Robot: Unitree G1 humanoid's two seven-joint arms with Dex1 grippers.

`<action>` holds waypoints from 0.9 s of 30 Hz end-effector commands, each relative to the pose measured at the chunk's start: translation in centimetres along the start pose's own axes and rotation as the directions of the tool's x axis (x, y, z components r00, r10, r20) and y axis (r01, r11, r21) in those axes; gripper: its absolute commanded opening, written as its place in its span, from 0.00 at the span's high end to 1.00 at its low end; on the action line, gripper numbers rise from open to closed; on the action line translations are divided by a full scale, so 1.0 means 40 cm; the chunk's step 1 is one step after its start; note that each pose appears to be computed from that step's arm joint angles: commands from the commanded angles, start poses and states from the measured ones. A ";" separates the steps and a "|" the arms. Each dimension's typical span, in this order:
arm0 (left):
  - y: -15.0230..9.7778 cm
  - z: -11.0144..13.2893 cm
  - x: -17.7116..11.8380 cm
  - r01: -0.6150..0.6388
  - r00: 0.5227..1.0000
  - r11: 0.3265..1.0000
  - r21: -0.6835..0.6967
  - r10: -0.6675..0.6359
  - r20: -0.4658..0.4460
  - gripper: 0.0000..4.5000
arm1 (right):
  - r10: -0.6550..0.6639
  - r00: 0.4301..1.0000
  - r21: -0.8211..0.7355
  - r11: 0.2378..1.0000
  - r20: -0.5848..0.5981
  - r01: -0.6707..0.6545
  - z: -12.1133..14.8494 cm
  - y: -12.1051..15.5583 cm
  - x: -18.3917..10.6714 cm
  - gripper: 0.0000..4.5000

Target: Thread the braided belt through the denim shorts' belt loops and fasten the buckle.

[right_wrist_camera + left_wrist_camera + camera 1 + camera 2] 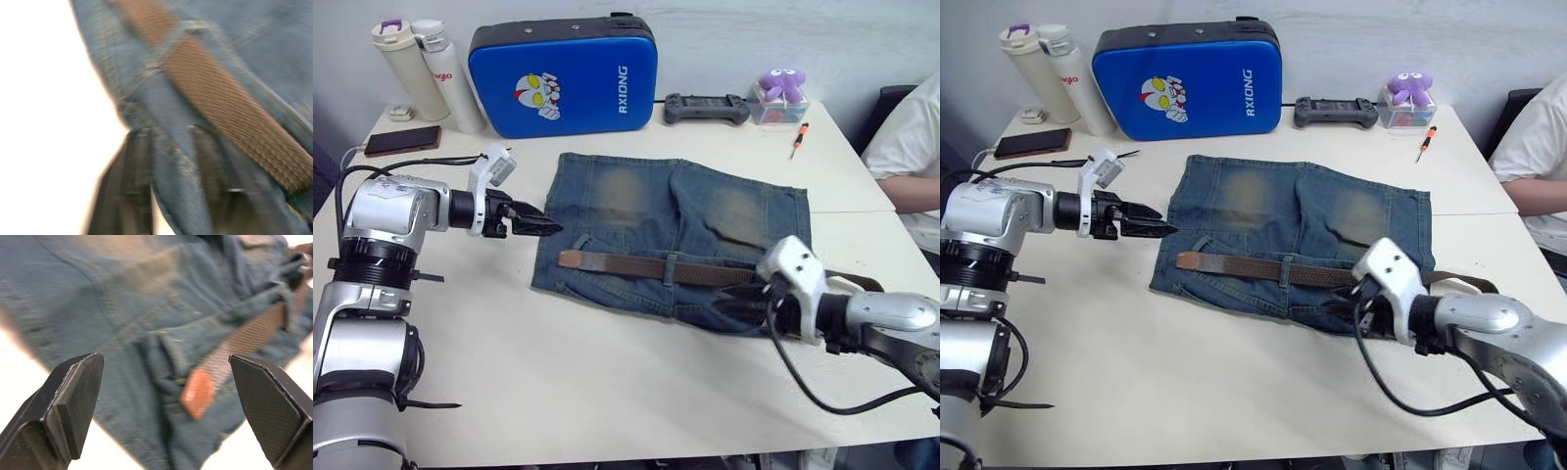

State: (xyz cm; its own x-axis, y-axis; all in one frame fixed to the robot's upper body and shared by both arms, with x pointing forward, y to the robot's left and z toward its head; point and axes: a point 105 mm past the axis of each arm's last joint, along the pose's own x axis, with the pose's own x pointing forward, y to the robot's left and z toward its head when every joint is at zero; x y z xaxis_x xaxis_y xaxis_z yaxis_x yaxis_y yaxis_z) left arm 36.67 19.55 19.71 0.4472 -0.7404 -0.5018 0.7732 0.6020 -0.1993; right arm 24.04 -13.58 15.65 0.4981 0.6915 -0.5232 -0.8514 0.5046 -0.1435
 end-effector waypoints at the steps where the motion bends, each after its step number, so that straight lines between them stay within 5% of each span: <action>1: -0.032 0.001 -0.024 0.051 0.998 0.989 0.136 -0.046 -0.036 0.00 | 0.115 0.993 -0.177 0.978 0.032 -0.108 0.040 0.060 0.058 0.25; 3: -0.055 -0.002 -0.028 0.103 0.994 0.977 0.187 -0.096 -0.047 0.00 | 0.119 0.993 -0.225 0.968 0.028 -0.109 0.045 0.063 0.078 0.01; 8: -0.106 0.023 -0.045 0.175 0.979 0.916 0.361 -0.200 0.033 0.00 | 0.080 0.996 -0.322 0.945 0.045 -0.062 0.069 0.042 0.141 0.01; 16: -0.157 -0.005 -0.073 0.282 0.955 0.857 0.432 -0.293 -0.043 0.00 | 0.055 0.998 -0.398 0.916 -0.022 -0.059 0.036 0.003 0.211 0.01; 19: -0.161 0.017 -0.078 0.264 0.957 0.857 0.443 -0.291 -0.008 0.00 | 0.013 0.998 -0.448 0.893 -0.055 -0.037 0.016 -0.028 0.226 0.19; 24: -0.158 0.019 -0.076 0.249 0.961 0.858 0.449 -0.278 -0.002 0.00 | -0.050 0.998 -0.551 0.834 -0.040 0.020 0.015 -0.064 0.234 0.78; 27: -0.156 0.019 -0.072 0.246 0.961 0.860 0.447 -0.277 0.005 0.00 | -0.068 0.997 -0.625 0.780 -0.036 0.031 0.013 -0.082 0.219 0.91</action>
State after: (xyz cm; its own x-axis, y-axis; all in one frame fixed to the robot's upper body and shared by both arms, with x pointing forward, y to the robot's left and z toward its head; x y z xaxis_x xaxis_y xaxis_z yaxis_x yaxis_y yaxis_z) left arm 30.98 17.72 21.73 0.1991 -0.8716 -0.4480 0.9779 0.2063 0.0333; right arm 30.33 -7.07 12.07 0.4958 0.6903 -0.5269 -0.7847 0.0963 -0.6123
